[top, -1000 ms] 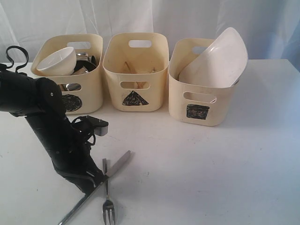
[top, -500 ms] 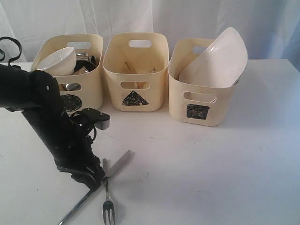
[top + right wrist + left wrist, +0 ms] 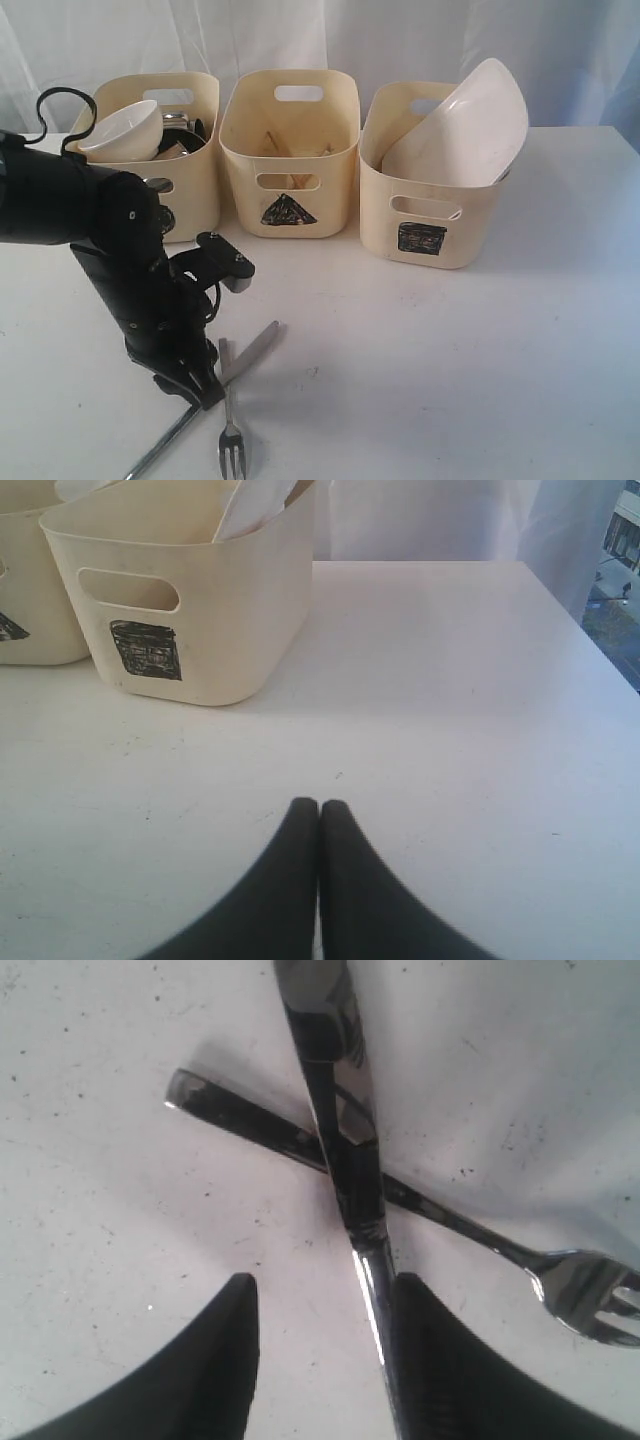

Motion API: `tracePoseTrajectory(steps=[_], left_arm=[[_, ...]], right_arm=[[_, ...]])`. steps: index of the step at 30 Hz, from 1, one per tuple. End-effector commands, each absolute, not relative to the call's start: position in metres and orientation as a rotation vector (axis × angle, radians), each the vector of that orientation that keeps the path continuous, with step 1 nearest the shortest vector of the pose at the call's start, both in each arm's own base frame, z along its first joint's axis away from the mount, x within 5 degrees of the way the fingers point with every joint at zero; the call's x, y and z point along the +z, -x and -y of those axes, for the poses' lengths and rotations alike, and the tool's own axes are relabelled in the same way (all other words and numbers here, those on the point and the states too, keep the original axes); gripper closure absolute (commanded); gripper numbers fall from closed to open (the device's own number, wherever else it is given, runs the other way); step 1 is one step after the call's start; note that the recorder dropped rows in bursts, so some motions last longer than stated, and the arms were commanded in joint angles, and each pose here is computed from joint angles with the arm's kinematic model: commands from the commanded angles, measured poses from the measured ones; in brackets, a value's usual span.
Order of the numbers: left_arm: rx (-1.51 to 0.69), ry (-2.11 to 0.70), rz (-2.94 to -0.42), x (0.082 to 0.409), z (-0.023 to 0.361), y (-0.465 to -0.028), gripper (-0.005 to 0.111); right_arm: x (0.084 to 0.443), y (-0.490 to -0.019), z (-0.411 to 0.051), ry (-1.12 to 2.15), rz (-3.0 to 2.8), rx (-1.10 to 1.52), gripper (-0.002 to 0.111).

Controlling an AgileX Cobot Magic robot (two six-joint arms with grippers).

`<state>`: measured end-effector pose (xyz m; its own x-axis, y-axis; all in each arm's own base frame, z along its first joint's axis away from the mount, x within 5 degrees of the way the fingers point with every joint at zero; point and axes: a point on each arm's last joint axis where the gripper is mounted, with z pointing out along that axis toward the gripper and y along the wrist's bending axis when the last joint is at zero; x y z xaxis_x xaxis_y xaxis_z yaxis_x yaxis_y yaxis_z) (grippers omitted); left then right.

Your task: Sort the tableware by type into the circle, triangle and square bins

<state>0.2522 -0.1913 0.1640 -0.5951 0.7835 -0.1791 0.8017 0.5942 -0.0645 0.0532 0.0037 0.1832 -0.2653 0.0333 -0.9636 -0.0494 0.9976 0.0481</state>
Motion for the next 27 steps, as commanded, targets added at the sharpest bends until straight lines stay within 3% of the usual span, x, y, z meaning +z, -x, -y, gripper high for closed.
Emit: tracePoseTrajectory(steps=[1,27], left_arm=[[-0.215,-1.349,-2.713,0.1647,0.1923,-0.2453,0.060],[-0.265,-1.317,-2.744,0.1633,0.1948,-0.2434,0.060]], right_arm=[[0.1816,-0.0532,-0.0035,0.005,-1.834,0.079,0.108],[0.1816,-0.0532,-0.0035,0.005,-1.834,0.079,0.108]])
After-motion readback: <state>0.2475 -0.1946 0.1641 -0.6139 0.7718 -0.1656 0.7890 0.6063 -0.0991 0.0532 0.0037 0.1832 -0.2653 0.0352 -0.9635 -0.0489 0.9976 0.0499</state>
